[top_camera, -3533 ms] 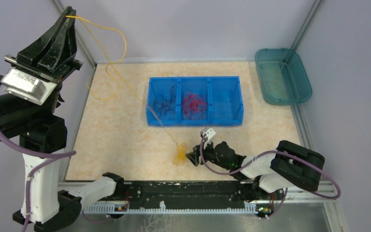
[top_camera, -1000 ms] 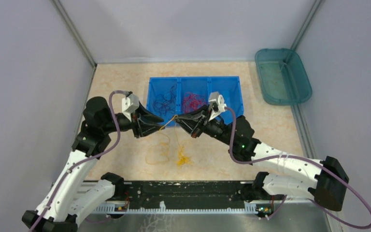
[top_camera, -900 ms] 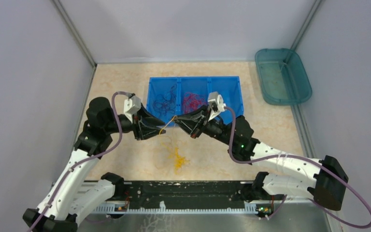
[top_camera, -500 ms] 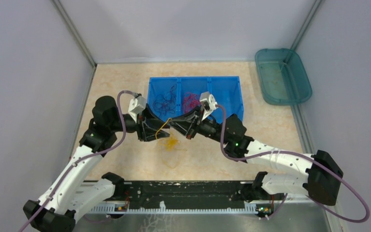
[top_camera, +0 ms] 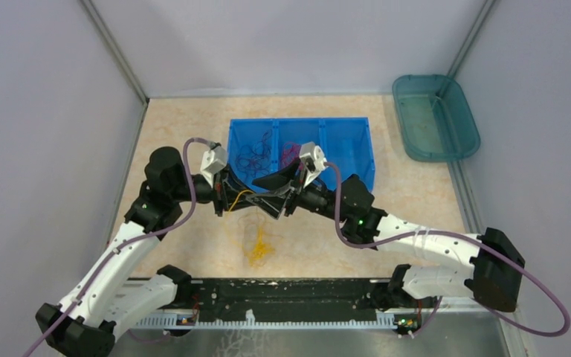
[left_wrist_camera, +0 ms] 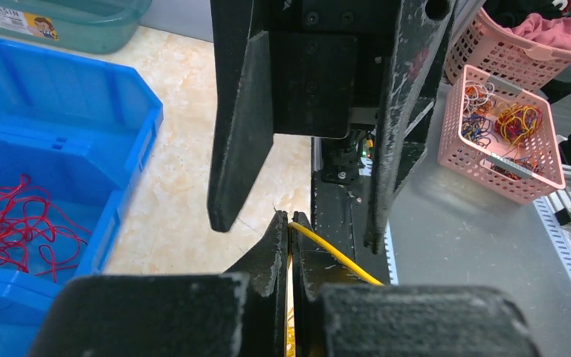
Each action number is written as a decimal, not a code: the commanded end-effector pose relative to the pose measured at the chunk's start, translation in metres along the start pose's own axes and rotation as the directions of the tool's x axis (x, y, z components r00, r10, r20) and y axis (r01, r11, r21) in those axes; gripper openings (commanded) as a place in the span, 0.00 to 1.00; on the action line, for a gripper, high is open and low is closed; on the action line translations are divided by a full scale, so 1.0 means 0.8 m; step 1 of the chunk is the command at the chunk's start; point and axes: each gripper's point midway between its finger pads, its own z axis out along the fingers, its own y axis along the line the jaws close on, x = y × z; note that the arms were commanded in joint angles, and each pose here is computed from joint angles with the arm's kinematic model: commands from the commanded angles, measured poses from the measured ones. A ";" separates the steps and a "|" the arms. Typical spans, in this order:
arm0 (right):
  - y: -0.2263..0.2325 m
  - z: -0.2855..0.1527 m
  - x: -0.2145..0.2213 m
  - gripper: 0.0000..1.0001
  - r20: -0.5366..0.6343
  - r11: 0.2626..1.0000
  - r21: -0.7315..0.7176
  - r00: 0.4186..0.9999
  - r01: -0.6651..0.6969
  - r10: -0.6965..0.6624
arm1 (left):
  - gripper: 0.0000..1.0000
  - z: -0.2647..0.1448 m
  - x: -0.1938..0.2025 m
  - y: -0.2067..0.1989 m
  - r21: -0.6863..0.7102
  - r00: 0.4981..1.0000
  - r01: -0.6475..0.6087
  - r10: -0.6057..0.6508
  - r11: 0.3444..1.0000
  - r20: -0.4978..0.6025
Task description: Untangle the cables
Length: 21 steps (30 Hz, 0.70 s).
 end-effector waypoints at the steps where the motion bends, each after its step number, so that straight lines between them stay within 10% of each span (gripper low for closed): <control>1: 0.002 -0.020 -0.023 0.55 0.072 0.999 0.035 0.997 0.034 -0.036 | 0.01 -0.003 -0.031 -0.016 0.018 0.998 -0.040 0.039 0.999 0.043; 21: -0.030 -0.010 0.045 0.50 -0.053 0.989 0.082 0.992 0.123 -0.118 | 0.00 -0.006 -0.084 -0.038 0.057 0.995 -0.054 0.049 0.997 0.091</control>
